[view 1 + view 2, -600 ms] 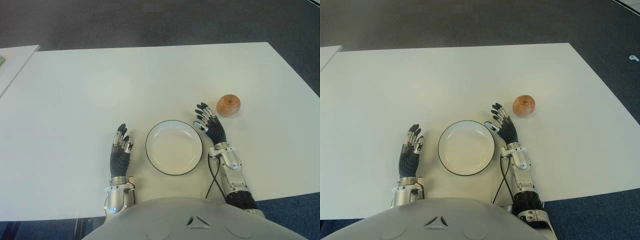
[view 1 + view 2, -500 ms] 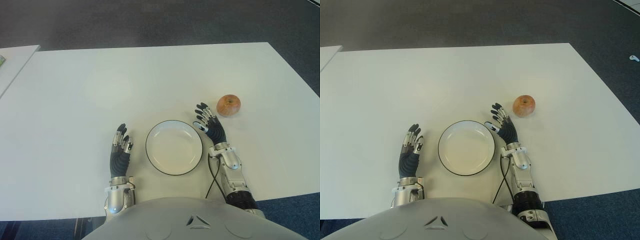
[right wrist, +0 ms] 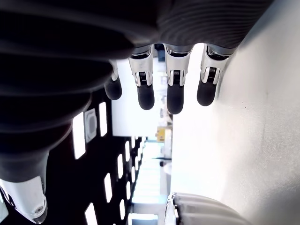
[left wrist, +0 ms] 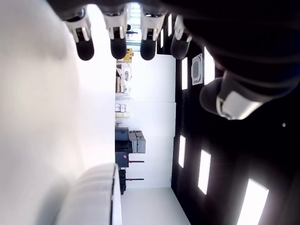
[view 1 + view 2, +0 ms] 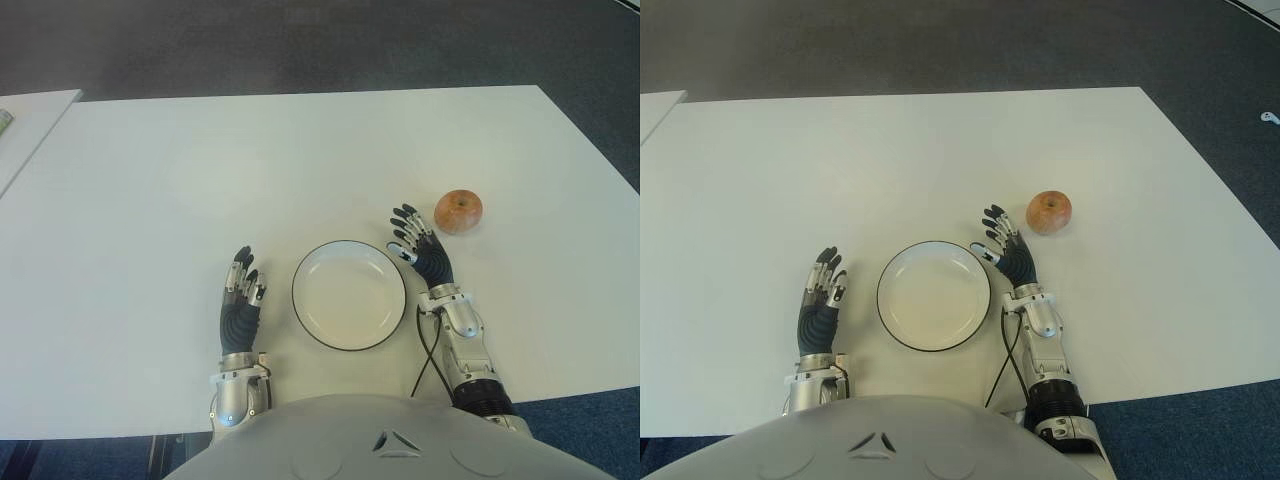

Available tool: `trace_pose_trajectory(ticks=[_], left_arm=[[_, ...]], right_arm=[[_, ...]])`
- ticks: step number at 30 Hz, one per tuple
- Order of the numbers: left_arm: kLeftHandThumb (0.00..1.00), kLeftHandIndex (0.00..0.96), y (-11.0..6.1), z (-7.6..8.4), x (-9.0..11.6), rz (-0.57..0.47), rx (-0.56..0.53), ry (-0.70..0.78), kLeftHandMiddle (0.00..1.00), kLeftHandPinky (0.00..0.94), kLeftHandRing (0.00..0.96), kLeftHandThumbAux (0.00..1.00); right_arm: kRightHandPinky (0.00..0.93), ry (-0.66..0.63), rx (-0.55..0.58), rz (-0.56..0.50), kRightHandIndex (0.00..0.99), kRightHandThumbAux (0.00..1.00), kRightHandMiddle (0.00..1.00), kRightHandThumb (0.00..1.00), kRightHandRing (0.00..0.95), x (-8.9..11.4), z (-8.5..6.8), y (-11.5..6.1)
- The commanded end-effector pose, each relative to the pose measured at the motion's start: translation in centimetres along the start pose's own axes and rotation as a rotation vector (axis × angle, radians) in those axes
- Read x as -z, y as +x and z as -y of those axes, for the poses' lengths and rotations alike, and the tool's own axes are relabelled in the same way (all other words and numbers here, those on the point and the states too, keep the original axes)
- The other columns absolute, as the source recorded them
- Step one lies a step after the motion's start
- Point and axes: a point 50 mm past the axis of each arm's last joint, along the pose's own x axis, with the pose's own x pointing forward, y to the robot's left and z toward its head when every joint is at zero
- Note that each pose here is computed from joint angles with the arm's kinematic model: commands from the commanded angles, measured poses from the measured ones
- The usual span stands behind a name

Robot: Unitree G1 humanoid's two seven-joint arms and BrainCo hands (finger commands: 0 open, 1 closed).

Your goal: Put the apples into the plate.

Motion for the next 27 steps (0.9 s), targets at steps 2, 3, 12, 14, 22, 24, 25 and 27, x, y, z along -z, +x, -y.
trace_pose_trajectory(ticks=[2, 3, 12, 14, 22, 24, 25, 27], left_arm=[[0.138, 0.008, -0.6, 0.6, 0.9, -0.077, -0.011, -0.015, 0.005, 0.026, 0.000, 0.497], [0.138, 0.007, -0.6, 0.6, 0.9, -0.076, -0.011, -0.015, 0.006, 0.027, 0.000, 0.499], [0.137, 0.003, -0.7, 0.7, 0.7, -0.078, 0.002, -0.001, 0.003, 0.032, 0.000, 0.505], [0.135, 0.002, -0.7, 0.7, 0.7, -0.081, 0.002, 0.001, 0.002, 0.030, 0.000, 0.503], [0.127, 0.004, -0.7, 0.6, 0.9, -0.100, -0.004, -0.011, 0.004, 0.016, 0.000, 0.497], [0.122, 0.004, -0.6, 0.5, 0.9, -0.109, -0.005, -0.014, 0.005, 0.010, 0.000, 0.495], [0.120, 0.004, -0.6, 0.5, 0.9, -0.111, -0.005, -0.015, 0.006, 0.009, 0.000, 0.494], [0.120, 0.005, -0.6, 0.5, 1.0, -0.114, -0.005, -0.017, 0.007, 0.009, 0.000, 0.494]], right_arm=[[0.165, 0.047, 0.026, -0.219, 0.062, 0.633, 0.139, 0.097, 0.134, 4.0, 0.1, -2.9], [0.166, 0.047, 0.026, -0.219, 0.062, 0.633, 0.140, 0.097, 0.136, 4.0, 0.2, -2.9], [0.173, 0.054, 0.024, -0.194, 0.079, 0.605, 0.172, 0.098, 0.161, 3.8, 0.3, -3.0], [0.173, 0.055, 0.021, -0.181, 0.083, 0.598, 0.175, 0.095, 0.164, 3.6, 0.3, -3.0], [0.174, 0.069, 0.012, -0.140, 0.091, 0.584, 0.178, 0.090, 0.162, 2.7, 0.3, -3.0], [0.176, 0.077, 0.014, -0.112, 0.087, 0.583, 0.176, 0.103, 0.161, 2.2, 0.3, -2.9], [0.176, 0.080, 0.015, -0.099, 0.085, 0.583, 0.175, 0.106, 0.161, 2.0, 0.4, -2.9], [0.177, 0.081, 0.015, -0.076, 0.076, 0.584, 0.170, 0.123, 0.159, 1.5, 0.5, -2.8]])
